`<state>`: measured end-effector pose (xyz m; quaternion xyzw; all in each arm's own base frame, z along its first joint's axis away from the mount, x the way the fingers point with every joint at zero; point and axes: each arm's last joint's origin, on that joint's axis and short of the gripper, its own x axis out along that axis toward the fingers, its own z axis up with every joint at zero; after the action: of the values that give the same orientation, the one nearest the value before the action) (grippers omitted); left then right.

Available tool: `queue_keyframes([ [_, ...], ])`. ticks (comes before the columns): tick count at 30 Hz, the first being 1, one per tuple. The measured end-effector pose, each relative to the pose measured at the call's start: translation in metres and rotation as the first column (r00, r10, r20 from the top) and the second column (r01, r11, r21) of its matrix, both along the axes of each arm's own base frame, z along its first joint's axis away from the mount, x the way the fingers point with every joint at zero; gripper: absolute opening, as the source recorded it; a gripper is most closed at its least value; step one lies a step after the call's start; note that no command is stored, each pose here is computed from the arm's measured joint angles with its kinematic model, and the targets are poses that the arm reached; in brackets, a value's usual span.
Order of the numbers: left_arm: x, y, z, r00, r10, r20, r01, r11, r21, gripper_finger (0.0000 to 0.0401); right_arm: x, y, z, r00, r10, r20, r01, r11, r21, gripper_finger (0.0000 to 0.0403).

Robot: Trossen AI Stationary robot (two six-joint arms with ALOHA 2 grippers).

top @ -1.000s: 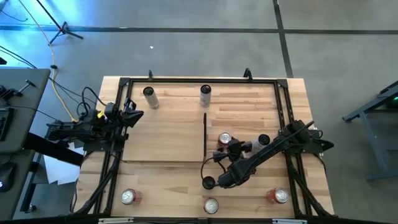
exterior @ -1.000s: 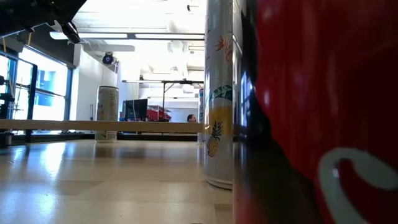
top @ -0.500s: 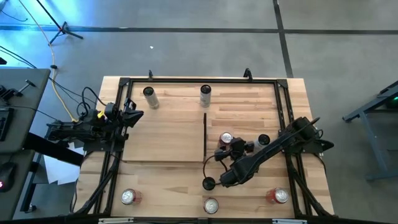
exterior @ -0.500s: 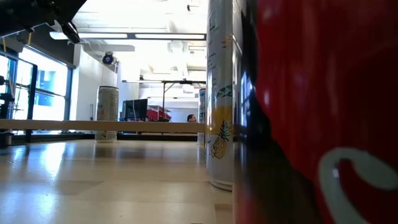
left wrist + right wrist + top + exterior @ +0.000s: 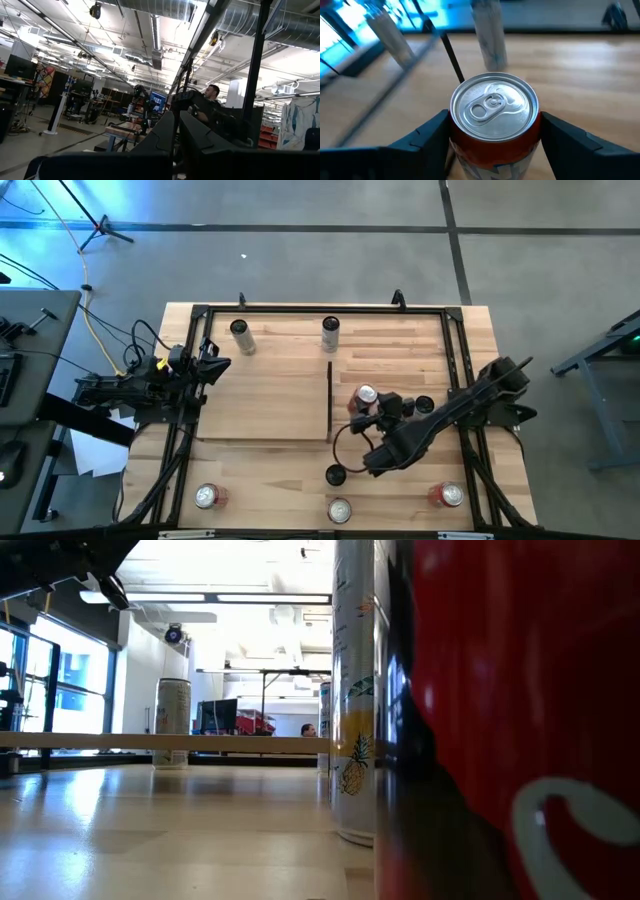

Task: Place canned beverage on shelf
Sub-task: Put the top red soda can on the shelf

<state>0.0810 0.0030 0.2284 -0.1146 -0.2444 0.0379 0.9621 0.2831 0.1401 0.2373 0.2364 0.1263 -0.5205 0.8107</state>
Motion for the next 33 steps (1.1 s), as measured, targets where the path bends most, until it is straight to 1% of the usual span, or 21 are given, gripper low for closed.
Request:
queue_keyframes([
  [5, 0.000, 0.000, 0.000, 1.000, 0.000, 0.000, 0.000, 1.000, 0.000, 0.0007, -0.002, -0.002, 0.018, 0.996, 0.047, 0.082, -0.039, 0.994, -0.100, 0.0254],
  [8, 0.000, 0.000, 0.000, 1.000, 0.000, 0.000, 0.000, 1.000, 0.000, 0.0007, -0.002, -0.003, 0.028, 0.993, 0.081, 0.092, -0.065, 0.984, -0.164, 0.0254],
  [11, 0.000, 0.000, 0.000, 1.000, 0.000, 0.000, 0.000, 1.000, 0.000, 0.0007, -0.001, -0.005, 0.038, 0.991, 0.103, 0.082, -0.084, 0.975, -0.207, 0.0254],
  [21, 0.000, 0.000, 0.000, 1.000, 0.000, 0.000, 0.000, 1.000, 0.000, 0.0007, 0.008, -0.018, 0.078, 0.985, 0.172, 0.029, -0.157, 0.946, -0.285, 0.0254],
  [27, 0.000, 0.000, 0.000, 1.000, 0.000, 0.000, 0.000, 1.000, 0.000, 0.0008, 0.023, -0.028, 0.102, 0.976, 0.220, -0.001, -0.207, 0.918, -0.337, 0.0254],
  [30, 0.000, 0.000, 0.000, 1.000, 0.000, 0.000, 0.000, 1.000, 0.000, 0.0007, 0.032, -0.036, 0.110, 0.965, 0.264, -0.012, -0.252, 0.906, -0.341, 0.0254],
  [33, 0.000, 0.000, 0.000, 1.000, 0.000, 0.000, 0.000, 1.000, 0.000, 0.0007, 0.043, -0.047, 0.112, 0.951, 0.310, -0.004, -0.295, 0.899, -0.323, 0.0254],
])
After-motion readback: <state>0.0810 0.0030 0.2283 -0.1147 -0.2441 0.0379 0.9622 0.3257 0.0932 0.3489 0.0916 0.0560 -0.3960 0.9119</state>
